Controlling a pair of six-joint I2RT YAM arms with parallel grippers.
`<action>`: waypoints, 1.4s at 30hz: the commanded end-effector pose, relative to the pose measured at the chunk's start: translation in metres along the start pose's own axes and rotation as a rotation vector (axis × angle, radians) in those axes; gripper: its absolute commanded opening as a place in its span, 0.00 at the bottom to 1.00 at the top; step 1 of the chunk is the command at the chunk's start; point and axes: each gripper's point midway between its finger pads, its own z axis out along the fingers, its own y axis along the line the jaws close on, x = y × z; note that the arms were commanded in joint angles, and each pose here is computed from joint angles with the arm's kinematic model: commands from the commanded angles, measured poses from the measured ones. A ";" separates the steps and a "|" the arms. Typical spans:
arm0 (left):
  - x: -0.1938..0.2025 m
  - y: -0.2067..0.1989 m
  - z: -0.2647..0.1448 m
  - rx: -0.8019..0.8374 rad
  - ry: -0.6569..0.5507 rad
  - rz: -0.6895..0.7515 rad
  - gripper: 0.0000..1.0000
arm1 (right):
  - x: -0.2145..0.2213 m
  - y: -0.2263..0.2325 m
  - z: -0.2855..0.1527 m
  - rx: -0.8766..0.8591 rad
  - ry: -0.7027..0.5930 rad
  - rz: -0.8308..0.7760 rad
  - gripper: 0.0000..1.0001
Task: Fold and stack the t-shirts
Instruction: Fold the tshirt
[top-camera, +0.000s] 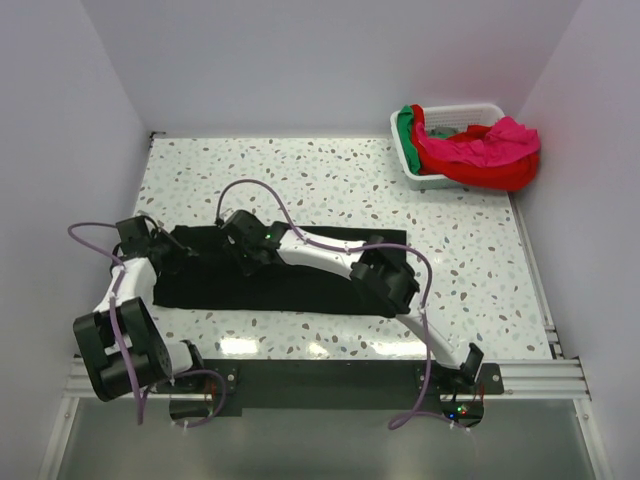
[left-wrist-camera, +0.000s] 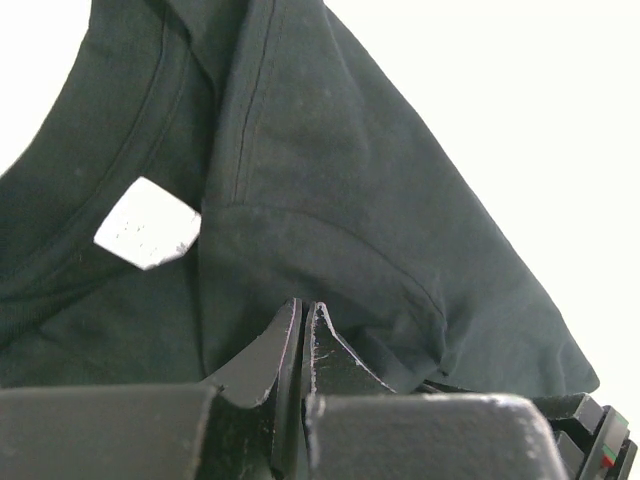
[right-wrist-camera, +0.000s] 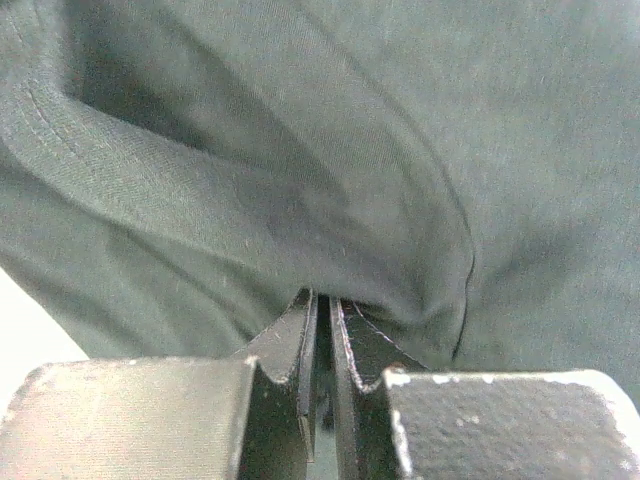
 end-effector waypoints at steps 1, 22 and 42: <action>0.009 0.003 -0.009 0.006 -0.001 -0.019 0.00 | -0.027 0.020 -0.046 -0.065 -0.064 0.010 0.03; 0.057 0.018 -0.035 -0.009 0.073 -0.037 0.00 | 0.016 0.006 -0.087 -0.045 0.032 0.010 0.02; 0.063 -0.002 -0.060 0.060 0.141 0.055 0.43 | 0.033 -0.005 -0.085 0.003 0.085 0.001 0.18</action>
